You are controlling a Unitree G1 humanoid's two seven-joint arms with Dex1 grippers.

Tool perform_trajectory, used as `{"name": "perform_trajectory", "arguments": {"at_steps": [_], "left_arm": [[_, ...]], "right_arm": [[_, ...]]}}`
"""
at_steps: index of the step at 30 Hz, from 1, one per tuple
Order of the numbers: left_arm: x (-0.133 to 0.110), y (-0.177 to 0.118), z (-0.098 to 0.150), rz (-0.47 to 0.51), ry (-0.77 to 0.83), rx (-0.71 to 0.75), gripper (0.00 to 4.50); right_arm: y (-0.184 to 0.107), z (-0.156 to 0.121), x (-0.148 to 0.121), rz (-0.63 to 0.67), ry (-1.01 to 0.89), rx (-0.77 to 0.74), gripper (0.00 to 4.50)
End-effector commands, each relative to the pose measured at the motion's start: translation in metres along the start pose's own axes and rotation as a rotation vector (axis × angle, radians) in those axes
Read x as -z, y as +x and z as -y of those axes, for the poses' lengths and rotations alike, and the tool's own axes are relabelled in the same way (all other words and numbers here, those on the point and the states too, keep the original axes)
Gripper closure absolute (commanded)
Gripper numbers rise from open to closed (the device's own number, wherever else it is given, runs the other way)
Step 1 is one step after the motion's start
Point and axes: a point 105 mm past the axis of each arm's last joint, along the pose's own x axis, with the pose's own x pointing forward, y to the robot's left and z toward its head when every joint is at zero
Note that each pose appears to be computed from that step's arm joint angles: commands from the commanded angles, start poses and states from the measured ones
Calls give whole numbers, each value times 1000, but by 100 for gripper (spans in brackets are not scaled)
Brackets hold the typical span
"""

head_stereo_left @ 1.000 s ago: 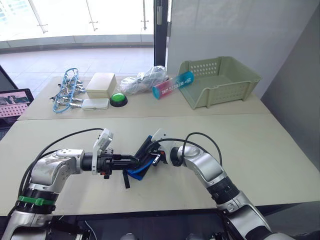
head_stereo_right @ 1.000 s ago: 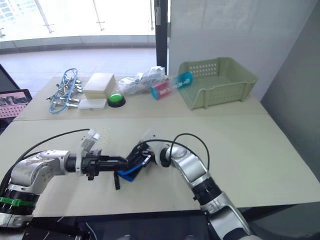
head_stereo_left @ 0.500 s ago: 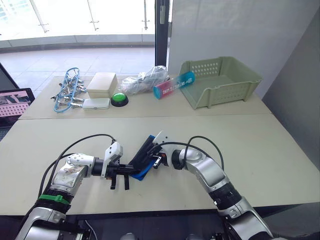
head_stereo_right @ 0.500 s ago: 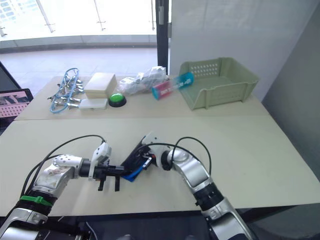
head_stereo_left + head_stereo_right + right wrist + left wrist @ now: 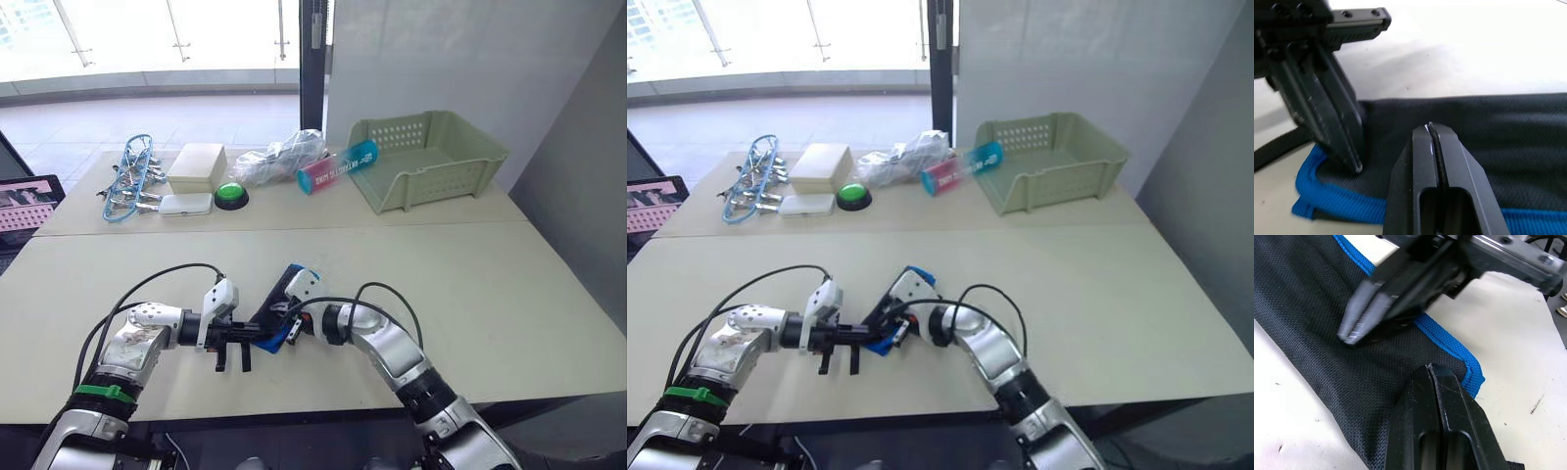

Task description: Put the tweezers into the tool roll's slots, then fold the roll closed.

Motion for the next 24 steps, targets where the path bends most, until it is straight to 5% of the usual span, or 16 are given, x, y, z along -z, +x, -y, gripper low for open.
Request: {"name": "perform_trajectory", "arguments": {"at_steps": [1,7,14,19,24], "left_arm": [[28,-2,7,-104,-70,9,449],[28,-4,8,-106,-66,7,449],[28,-4,8,-93,-67,-8,449],[23,-6,7,-57,-78,-33,449],[-4,-21,3,55,-107,-105,449]], "right_arm": [[-12,45,38,-136,74,176,450],[-12,78,39,-147,108,272,450],[-7,83,36,-108,110,254,450],[-6,70,-6,139,104,171,450],[-45,69,-50,325,63,170,450]]}}
